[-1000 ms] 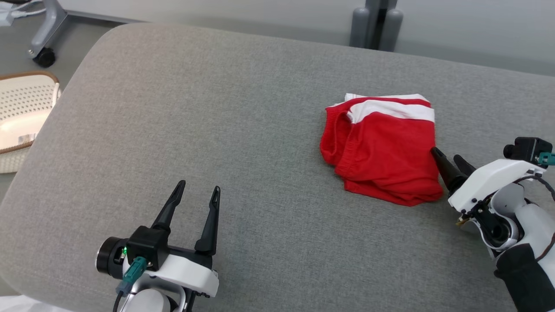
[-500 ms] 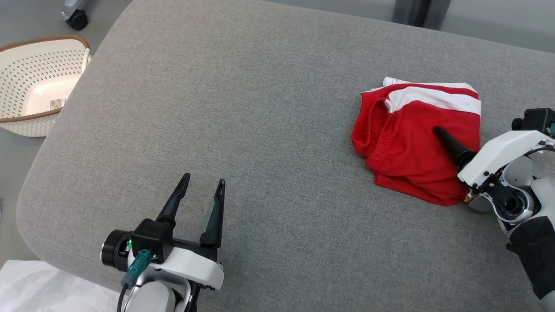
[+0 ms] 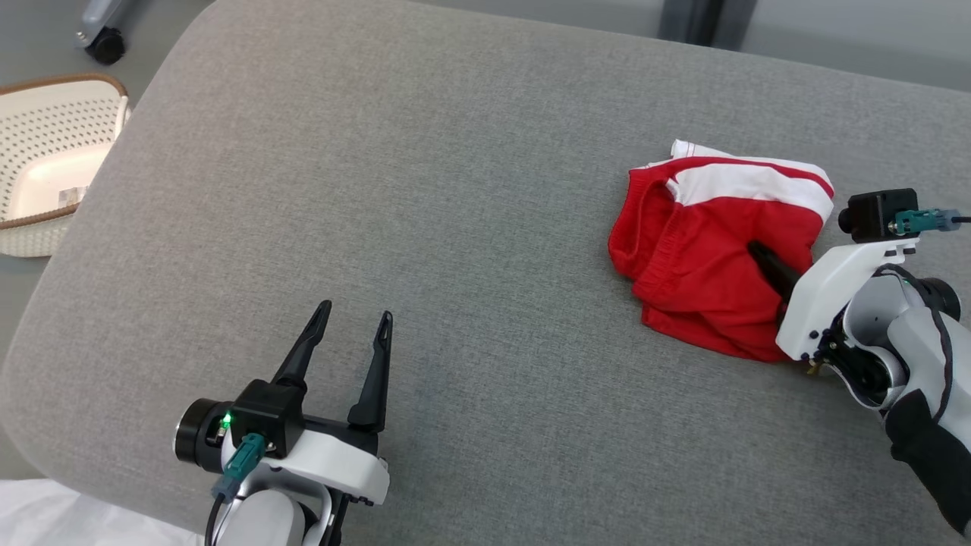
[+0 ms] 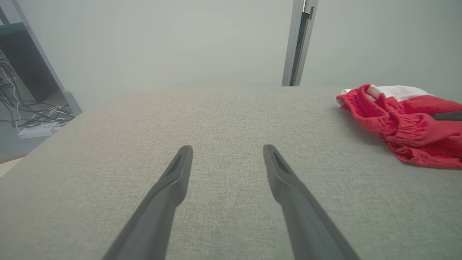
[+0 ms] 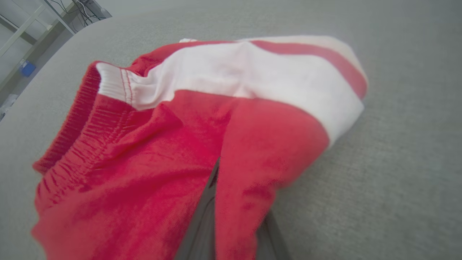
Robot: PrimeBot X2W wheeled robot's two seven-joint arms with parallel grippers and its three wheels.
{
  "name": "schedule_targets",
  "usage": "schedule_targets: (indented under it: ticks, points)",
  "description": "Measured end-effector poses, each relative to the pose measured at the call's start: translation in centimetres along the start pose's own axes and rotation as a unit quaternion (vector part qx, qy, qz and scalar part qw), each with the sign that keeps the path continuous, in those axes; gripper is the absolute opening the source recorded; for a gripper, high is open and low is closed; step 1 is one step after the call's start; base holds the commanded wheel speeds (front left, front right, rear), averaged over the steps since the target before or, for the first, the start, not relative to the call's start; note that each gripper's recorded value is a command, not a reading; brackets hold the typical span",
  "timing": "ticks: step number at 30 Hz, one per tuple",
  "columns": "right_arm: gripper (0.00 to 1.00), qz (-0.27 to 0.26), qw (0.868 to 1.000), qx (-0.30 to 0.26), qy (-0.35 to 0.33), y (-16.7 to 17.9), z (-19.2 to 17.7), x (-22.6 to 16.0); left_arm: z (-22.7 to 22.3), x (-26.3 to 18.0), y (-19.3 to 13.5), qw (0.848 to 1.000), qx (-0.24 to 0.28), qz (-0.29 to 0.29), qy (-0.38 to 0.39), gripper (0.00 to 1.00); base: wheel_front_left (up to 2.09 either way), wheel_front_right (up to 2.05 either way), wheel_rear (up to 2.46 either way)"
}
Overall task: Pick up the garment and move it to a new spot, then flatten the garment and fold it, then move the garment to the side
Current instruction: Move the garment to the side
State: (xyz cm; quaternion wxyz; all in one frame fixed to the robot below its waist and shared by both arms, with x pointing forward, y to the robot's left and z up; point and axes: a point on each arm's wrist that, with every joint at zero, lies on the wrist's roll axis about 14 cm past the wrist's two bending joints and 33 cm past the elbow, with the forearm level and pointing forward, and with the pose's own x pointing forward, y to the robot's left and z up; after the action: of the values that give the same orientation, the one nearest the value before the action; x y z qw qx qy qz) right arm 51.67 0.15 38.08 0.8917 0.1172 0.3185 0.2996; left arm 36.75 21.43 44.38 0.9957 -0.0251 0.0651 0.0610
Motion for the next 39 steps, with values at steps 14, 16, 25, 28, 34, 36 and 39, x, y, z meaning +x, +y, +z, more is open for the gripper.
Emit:
schedule_targets:
  ticks: [14, 16, 25, 28, 34, 36, 39]
  points:
    - [0.00, -0.097, 0.967, -0.234, 0.009, -8.3, 5.1, -9.0, 1.1, 1.4, -4.4, 0.998, -0.021, -0.062, -0.021, 1.00, 0.00, 0.00, 0.00]
    - [0.00, -0.112, 0.965, -0.237, 0.009, -9.3, 6.0, -10.5, 1.4, 1.6, -4.9, 0.997, -0.023, -0.069, -0.025, 1.00, 0.00, 0.00, 0.00]
    - [0.00, -0.198, 0.952, -0.234, 0.016, -14.6, 8.7, -18.3, 1.7, 1.8, -5.9, 0.996, -0.027, -0.081, -0.029, 1.00, 0.00, 0.00, 0.00]
    - [0.00, -0.226, 0.951, -0.211, 0.020, -16.4, 8.4, -20.5, 1.4, 1.5, -5.9, 0.996, -0.028, -0.081, -0.025, 1.00, 0.00, 0.00, 0.00]
    - [0.00, -0.274, 0.944, -0.181, 0.047, -20.0, 5.9, -22.9, 0.7, 1.7, -5.8, 0.996, -0.024, -0.082, -0.016, 1.00, 0.00, 0.00, 0.00]
    - [0.00, -0.288, 0.938, -0.183, 0.060, -21.1, 5.0, -23.3, 0.4, 1.9, -5.7, 0.996, -0.022, -0.083, -0.012, 1.00, 0.00, 0.00, 0.00]
    - [0.00, -0.310, 0.930, -0.180, 0.077, -22.7, 3.8, -23.8, 0.0, 2.1, -5.6, 0.996, -0.018, -0.083, -0.006, 1.00, 0.00, 0.00, 0.00]
